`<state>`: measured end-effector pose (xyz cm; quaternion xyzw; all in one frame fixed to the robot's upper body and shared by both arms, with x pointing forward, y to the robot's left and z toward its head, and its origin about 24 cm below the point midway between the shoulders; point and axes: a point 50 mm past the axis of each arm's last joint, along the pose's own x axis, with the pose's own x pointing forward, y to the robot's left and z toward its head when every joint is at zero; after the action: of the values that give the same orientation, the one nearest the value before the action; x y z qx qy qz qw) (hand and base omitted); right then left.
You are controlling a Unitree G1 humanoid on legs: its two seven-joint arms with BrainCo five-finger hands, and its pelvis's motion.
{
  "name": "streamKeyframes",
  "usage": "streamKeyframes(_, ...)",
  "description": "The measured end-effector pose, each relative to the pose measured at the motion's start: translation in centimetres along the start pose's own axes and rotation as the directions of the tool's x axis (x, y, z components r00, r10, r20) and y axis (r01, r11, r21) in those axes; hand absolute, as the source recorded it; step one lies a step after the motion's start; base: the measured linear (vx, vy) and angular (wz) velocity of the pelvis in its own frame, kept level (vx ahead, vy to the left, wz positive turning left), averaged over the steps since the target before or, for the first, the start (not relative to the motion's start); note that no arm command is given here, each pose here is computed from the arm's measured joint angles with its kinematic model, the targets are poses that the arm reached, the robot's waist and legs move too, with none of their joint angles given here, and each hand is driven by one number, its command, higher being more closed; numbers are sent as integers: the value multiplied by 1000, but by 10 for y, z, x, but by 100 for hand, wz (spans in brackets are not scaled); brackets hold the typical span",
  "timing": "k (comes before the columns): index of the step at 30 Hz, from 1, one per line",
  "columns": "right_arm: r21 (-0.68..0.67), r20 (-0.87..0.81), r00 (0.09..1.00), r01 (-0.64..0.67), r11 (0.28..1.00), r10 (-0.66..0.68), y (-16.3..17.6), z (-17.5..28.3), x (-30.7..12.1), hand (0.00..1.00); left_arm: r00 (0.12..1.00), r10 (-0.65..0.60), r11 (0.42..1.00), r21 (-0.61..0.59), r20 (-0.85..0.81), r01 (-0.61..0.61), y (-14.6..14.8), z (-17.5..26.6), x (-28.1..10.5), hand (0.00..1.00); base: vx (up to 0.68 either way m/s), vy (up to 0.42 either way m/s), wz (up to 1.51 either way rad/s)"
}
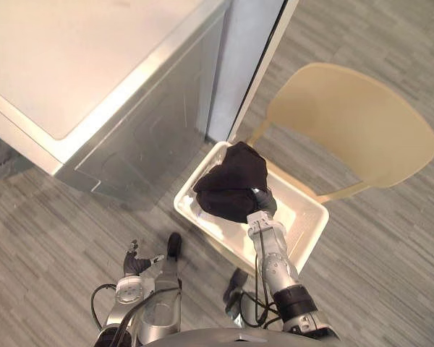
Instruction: Pick up the laundry basket with both hands and put the clothes into the washing machine.
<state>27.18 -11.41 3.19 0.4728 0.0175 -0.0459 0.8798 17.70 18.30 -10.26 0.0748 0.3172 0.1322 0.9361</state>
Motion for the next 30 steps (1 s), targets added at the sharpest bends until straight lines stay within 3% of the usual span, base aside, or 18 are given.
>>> streamKeyframes(9, 128, 16, 999, 38, 991, -40, -12, 4, -16, 100, 987, -119, 992, 53, 106, 113, -20, 18, -10, 0, 24, -16, -13)
streamKeyframes(18, 200, 137, 989, -89, 976, 62, 16, 30, -21, 100, 941, -206, 977, 9, 267, 211, -39, 53, -26, 0, -47, 6, -14)
streamKeyframes(24, 217, 240, 960, -198, 956, 144, 38, 50, -26, 100, 820, -260, 956, 13, 511, 294, -54, 115, -43, 0, -33, 7, -13)
streamKeyframes(30, 207, 251, 949, -246, 947, 191, 49, 55, -27, 100, 715, -263, 940, 7, 648, 340, -59, 169, -43, 0, -39, 6, -22)
